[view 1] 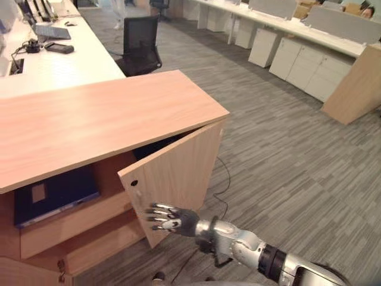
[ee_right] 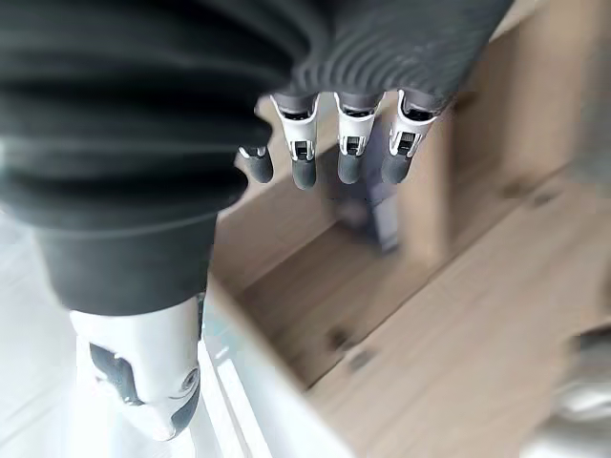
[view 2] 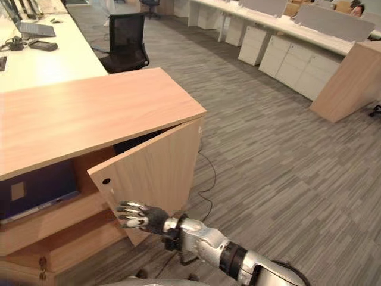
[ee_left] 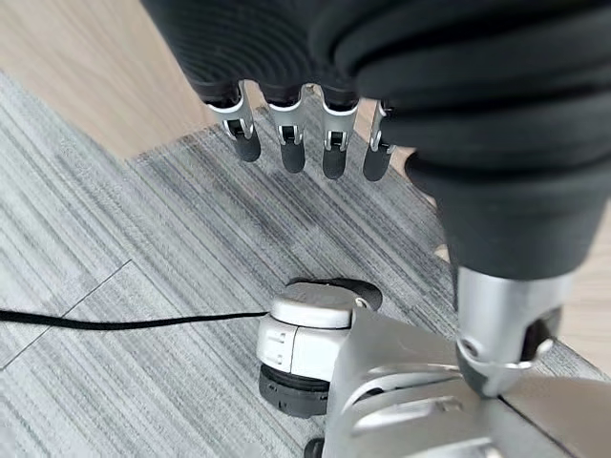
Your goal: Put the empty folder in the office cabinet
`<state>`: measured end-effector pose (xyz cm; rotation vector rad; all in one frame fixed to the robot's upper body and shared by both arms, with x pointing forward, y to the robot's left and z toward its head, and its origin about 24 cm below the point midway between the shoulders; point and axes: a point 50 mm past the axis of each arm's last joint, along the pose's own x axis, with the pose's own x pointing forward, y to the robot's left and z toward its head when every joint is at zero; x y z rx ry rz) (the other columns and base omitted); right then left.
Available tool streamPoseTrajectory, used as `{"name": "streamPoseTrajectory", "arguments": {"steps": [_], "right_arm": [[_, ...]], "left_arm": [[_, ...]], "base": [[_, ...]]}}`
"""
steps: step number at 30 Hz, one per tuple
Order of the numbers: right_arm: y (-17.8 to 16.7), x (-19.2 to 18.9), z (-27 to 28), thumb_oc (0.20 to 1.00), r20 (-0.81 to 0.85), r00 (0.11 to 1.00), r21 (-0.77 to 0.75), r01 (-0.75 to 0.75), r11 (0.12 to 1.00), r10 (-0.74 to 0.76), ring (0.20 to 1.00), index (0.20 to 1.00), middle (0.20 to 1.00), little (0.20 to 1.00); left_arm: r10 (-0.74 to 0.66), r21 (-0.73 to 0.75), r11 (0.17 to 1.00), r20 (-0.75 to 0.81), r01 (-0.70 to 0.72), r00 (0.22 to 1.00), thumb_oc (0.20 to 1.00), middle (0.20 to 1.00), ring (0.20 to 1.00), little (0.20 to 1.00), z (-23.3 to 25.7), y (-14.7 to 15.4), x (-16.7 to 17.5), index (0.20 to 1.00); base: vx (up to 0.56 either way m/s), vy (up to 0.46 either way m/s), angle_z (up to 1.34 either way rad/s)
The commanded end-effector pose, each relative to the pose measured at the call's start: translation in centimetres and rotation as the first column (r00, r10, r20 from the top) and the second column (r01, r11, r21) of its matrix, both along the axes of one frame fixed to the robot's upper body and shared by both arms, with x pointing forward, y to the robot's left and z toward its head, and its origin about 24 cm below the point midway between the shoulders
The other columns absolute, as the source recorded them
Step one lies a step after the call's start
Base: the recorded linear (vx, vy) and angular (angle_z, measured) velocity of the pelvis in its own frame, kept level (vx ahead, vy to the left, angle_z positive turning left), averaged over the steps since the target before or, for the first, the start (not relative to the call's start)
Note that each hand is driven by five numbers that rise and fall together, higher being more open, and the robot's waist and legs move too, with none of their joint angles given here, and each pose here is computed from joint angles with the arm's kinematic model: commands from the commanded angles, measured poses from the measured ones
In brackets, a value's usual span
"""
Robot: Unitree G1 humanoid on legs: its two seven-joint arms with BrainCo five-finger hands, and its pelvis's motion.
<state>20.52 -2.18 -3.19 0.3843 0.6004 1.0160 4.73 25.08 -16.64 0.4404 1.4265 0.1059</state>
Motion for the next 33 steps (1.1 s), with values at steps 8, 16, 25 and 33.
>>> {"name": "streamPoseTrajectory", "arguments": {"steps": [8,16,25,33], "right_arm": [[-11.5,-2.2,-9.9,1.0,0.05,0.925,-0.677,0.309,0.668,-0.377,1.0,1.0,1.0,1.0],[-18.0,-9.8,-13.2,1.0,-0.103,0.852,-0.882,0.161,0.443,-0.514,1.0,1.0,1.0,1.0],[-21.2,-13.9,-13.6,1.0,-0.144,0.656,-0.927,0.173,0.333,-0.741,1.0,1.0,1.0,1.0],[-20.6,-13.2,-13.6,1.0,-0.13,0.599,-0.9,0.263,0.347,-0.79,1.0,1.0,1.0,1.0]], "left_arm": [[0.099,-0.081,0.991,-0.032,-0.102,0.995,1.0,1.0,1.0,1.0,-0.7,-2.2,-1.8,1.0],[0.086,-0.121,0.988,-0.101,-0.098,0.991,1.0,1.0,1.0,1.0,-0.9,-2.9,-3.9,1.0],[-0.111,-0.152,0.982,0.001,0.11,0.994,1.0,1.0,1.0,1.0,-0.6,-2.8,0.4,1.0],[-0.129,-0.148,0.981,-0.004,0.127,0.992,1.0,1.0,1.0,1.0,-0.6,-2.4,0.1,1.0]], "base": [[-0.04,0.072,1.97],[-0.01,0.256,0.66],[0.03,0.363,0.43],[0.0,0.123,0.76]]}}
